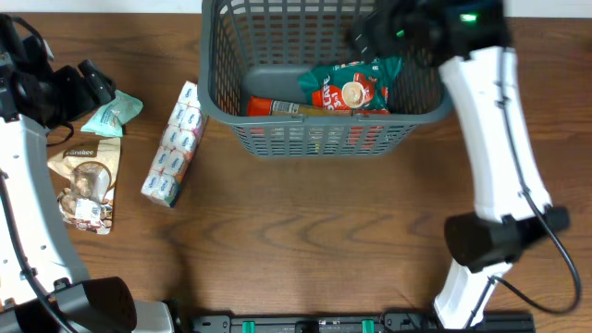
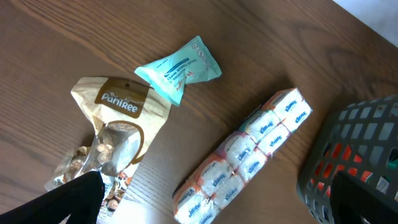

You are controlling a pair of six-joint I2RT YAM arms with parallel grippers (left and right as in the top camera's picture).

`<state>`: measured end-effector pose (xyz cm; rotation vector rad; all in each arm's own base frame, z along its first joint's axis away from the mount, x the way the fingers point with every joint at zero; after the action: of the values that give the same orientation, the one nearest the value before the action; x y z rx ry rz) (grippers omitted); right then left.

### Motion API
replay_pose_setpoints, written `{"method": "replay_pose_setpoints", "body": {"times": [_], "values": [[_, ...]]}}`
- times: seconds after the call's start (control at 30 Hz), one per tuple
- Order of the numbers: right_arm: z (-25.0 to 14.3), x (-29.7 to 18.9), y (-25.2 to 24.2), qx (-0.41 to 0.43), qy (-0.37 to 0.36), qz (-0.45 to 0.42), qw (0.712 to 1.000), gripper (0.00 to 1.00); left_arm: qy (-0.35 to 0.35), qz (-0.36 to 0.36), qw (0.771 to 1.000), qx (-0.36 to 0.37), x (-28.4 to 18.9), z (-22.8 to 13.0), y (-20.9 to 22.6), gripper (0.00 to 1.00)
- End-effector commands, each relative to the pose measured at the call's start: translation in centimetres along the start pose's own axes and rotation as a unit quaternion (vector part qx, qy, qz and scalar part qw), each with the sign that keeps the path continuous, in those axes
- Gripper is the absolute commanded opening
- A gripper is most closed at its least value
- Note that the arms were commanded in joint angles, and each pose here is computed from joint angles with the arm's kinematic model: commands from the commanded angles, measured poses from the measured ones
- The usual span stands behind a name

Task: Pack container
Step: 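Lower the spaghetti pack into the basket and open right gripper, then move right gripper down over the green-lidded jar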

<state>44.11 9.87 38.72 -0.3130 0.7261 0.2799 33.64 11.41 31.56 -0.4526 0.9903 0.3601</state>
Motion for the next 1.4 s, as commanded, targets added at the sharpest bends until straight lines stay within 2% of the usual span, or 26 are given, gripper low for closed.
{"method": "replay_pose_setpoints", "body": {"times": [0.0, 0.13, 0.27, 0.43, 0.63, 0.97, 1.13, 1.37], "values": [[-0.7, -7.5, -6.2, 0.193, -0.041, -0.145, 0.970, 0.99, 0.000, -0.001, 1.000, -0.005, 0.0, 0.0, 0.0, 0.98], [-5.5, -11.8, -10.2, 0.339, -0.001, -0.202, 0.919, 0.99, 0.000, -0.001, 1.000, -0.005, 0.0, 0.0, 0.0, 0.99], [-10.1, -14.0, -12.4, 0.412, 0.063, -0.243, 0.876, 0.99, 0.000, -0.001, 1.000, -0.005, 0.0, 0.0, 0.0, 0.99], [-13.5, -15.1, -13.7, 0.443, 0.122, -0.273, 0.845, 0.99, 0.000, -0.001, 1.000, -0.005, 0.0, 0.0, 0.0, 0.99], [-15.2, -15.7, -14.3, 0.481, 0.133, -0.300, 0.813, 0.99, 0.000, -0.001, 1.000, -0.005, 0.0, 0.0, 0.0, 0.98], [-20.3, -17.3, -13.4, 0.547, 0.166, -0.379, 0.727, 0.99, 0.000, -0.001, 1.000, -0.005, 0.0, 0.0, 0.0, 0.99], [-24.3, -16.2, -12.1, 0.572, 0.204, -0.389, 0.693, 0.99, 0.000, -0.001, 1.000, -0.005, 0.0, 0.0, 0.0, 0.99], [-29.8, -12.5, -10.6, 0.609, 0.208, -0.365, 0.673, 0.99, 0.000, -0.001, 1.000, -0.005, 0.0, 0.0, 0.0, 0.99]]}}
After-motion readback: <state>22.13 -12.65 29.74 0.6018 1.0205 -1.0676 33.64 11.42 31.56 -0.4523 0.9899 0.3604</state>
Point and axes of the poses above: each gripper's point midway between its finger pads, its own x axis out along the fingers, its own y axis along the line the jaws close on, z = x × y, the point moved 6 cm from there along -x, back along the fingers, and after that the axes turned 2 degrees about -x, right-handed, at the moved point
